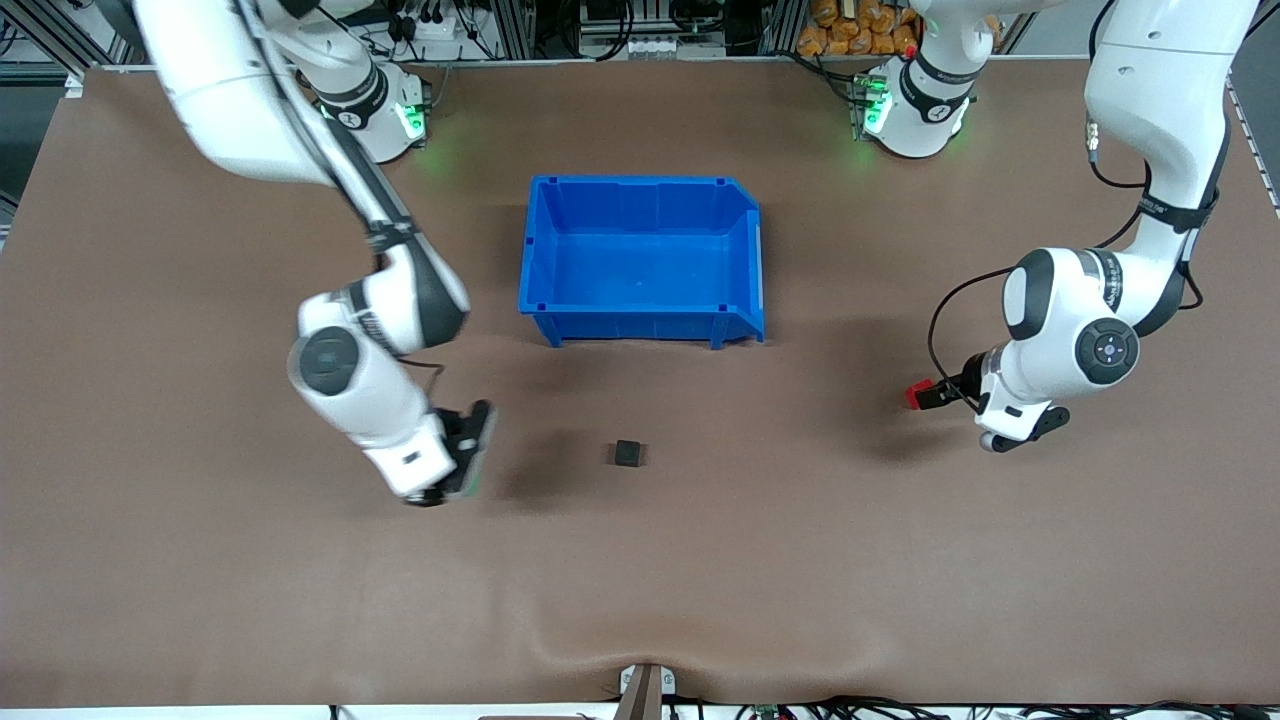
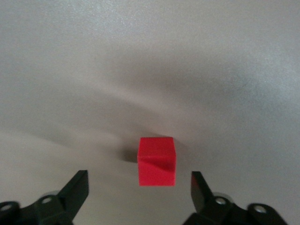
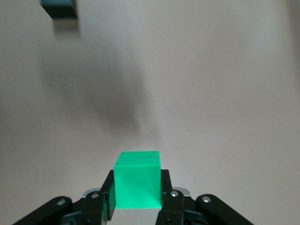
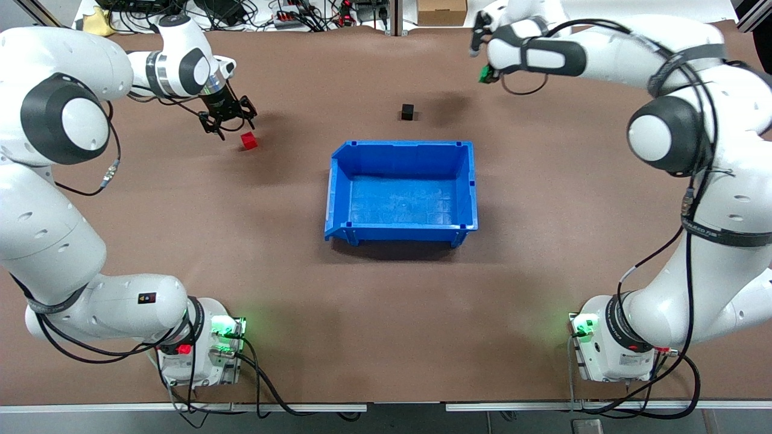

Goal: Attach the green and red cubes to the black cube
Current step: 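Carry the green cube with the right gripper toward the black cube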

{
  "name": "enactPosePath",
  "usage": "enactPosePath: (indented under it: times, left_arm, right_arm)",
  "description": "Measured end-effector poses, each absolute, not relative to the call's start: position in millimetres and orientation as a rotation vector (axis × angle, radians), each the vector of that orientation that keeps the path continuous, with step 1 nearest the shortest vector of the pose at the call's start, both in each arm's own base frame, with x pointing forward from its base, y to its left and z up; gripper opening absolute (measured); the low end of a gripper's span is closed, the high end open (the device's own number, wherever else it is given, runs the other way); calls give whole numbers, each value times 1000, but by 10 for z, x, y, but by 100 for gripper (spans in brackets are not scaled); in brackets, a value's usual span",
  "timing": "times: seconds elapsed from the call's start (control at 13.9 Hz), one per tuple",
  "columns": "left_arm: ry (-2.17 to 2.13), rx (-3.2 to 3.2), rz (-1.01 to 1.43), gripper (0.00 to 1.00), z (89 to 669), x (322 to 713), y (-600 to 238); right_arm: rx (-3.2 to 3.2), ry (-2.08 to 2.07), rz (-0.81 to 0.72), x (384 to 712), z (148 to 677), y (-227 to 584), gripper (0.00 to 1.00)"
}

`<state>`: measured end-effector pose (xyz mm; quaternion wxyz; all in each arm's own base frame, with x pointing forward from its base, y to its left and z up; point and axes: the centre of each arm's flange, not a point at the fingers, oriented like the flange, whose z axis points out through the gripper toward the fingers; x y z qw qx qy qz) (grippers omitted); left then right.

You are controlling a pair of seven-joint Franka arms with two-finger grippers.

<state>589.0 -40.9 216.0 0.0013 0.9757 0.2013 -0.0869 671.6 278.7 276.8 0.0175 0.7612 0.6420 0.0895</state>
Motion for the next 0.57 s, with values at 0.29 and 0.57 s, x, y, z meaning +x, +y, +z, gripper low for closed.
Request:
enactPosePath:
  times: [0.29,0.57]
  left_arm:
    - [682,3048,-268,89,2037,5948,-455]
    - [691,3043,-265,84,1979,5967,-465]
  right_arm:
    - [2300,2100,255,6581,2402,3393,40]
    - [2295,2118,255,6503,2258,3689,40]
